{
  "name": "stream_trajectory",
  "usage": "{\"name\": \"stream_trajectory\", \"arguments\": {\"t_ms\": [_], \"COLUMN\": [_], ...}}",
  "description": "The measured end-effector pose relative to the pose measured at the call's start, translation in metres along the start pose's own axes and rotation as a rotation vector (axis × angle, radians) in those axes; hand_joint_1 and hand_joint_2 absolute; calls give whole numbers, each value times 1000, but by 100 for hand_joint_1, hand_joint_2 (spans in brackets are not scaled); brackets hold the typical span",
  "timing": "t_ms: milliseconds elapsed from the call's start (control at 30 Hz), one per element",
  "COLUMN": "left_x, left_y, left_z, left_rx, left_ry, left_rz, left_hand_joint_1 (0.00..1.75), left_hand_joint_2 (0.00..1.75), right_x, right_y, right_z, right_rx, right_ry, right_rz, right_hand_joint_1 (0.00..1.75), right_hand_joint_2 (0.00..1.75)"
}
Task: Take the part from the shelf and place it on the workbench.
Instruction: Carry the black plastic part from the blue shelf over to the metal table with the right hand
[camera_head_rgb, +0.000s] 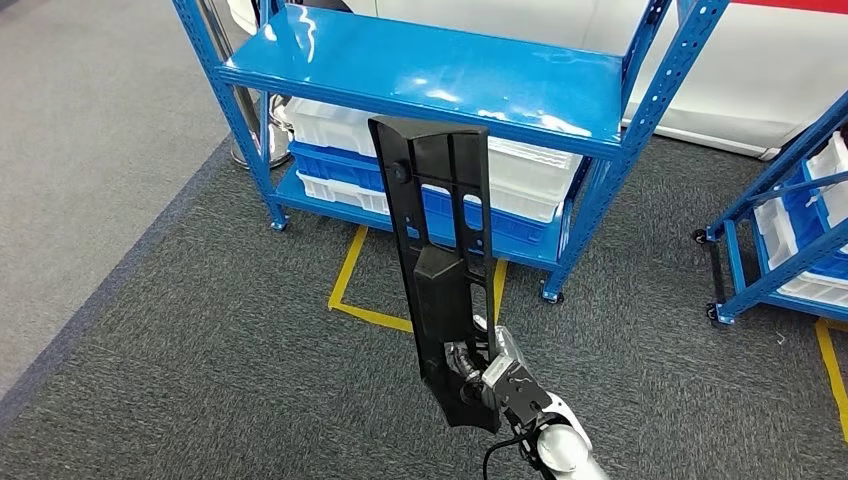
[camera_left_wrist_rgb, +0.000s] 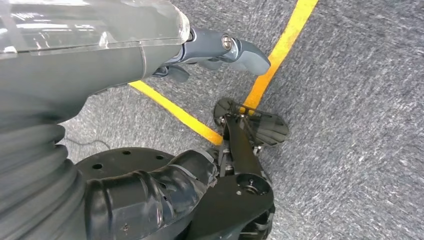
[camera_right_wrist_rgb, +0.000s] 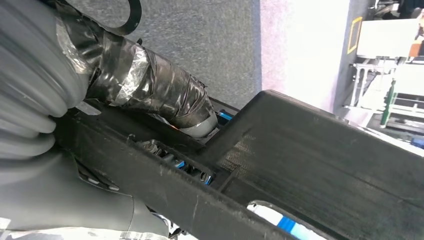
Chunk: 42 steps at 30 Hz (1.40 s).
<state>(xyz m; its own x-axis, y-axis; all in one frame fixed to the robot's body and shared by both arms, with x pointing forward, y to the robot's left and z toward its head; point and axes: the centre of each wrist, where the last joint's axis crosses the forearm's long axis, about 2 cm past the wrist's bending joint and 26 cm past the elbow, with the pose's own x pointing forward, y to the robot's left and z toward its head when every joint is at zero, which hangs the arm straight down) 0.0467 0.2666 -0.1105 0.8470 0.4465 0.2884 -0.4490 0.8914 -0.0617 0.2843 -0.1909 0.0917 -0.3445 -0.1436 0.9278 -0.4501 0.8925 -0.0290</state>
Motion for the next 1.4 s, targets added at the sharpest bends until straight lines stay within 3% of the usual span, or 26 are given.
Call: {"name": "stream_trajectory", "arguments": {"t_ms": [833, 1400], "left_x": [0, -2], "left_y": [2, 1], "left_z": [0, 0], "left_rx": [2, -13], "left_ry": [8, 37], "left_rz": [-16, -108], "left_hand_joint_1": [0, 0], "left_hand_joint_2": [175, 175], "right_x": [3, 10], "right_y": [0, 37], "right_z": [3, -8], "right_rx": [20, 124], "right_ry": [-18, -105], "right_rz": [7, -166], "right_hand_joint_1": [175, 175], "right_hand_joint_2": [175, 175]}}
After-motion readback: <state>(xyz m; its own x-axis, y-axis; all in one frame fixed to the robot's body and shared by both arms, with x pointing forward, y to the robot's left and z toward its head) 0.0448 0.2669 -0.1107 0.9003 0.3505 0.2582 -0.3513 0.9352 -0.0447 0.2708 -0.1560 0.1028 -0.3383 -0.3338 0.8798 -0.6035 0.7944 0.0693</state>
